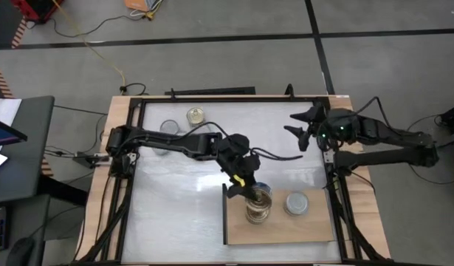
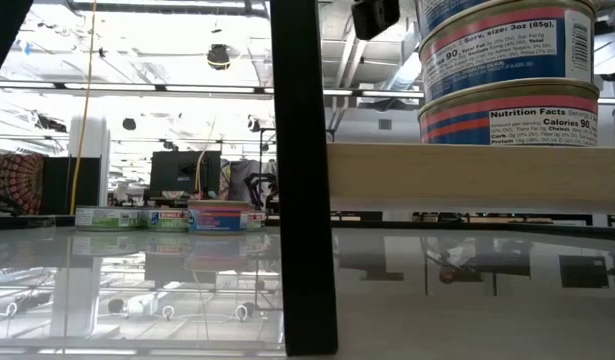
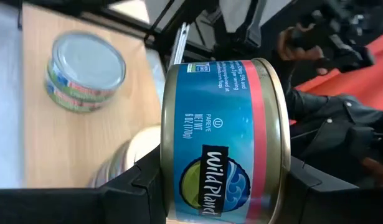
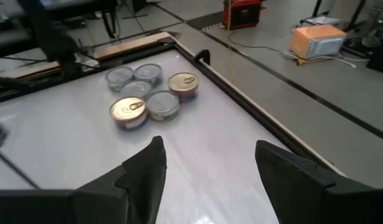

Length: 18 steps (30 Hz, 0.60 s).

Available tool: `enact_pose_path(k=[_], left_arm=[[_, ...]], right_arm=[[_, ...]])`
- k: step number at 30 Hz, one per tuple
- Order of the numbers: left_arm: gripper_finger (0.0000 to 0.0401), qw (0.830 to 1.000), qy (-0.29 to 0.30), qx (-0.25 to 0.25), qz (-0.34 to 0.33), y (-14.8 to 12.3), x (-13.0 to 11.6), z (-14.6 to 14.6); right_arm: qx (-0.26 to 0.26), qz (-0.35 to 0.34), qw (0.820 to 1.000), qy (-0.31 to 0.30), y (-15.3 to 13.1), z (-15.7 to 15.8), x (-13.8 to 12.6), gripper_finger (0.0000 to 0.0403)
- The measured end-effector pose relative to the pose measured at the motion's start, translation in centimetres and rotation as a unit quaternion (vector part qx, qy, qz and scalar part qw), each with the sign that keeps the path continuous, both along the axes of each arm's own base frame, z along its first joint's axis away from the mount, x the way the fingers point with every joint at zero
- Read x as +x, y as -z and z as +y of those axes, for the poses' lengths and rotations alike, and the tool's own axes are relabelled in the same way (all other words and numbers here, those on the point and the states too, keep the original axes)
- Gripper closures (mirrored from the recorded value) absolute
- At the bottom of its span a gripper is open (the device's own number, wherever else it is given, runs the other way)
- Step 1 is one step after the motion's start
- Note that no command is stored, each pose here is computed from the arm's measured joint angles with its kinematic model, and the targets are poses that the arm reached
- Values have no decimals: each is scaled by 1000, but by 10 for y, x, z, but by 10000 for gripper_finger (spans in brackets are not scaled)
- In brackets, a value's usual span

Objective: Stack canned seafood by type on shelf
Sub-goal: Stack the blue pink tuna can on top of the blue pink tuna can on the shelf

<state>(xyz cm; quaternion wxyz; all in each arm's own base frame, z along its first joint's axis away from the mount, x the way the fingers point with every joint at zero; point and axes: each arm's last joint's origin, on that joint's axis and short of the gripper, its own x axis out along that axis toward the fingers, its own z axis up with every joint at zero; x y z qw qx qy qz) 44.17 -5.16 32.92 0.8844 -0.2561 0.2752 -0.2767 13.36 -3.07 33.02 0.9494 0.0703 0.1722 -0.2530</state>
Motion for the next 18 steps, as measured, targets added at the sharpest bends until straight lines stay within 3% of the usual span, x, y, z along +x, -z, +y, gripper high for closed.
enact_pose_path(k=[7, 18], left_arm=[[220, 999, -5, -51, 15, 3, 5, -13], [220, 996, -17, -63, 53, 18, 11, -24]], right_arm=[[2, 23, 1000, 9, 6, -5, 14, 131], [0, 27, 1000, 6, 7, -5, 15, 131]])
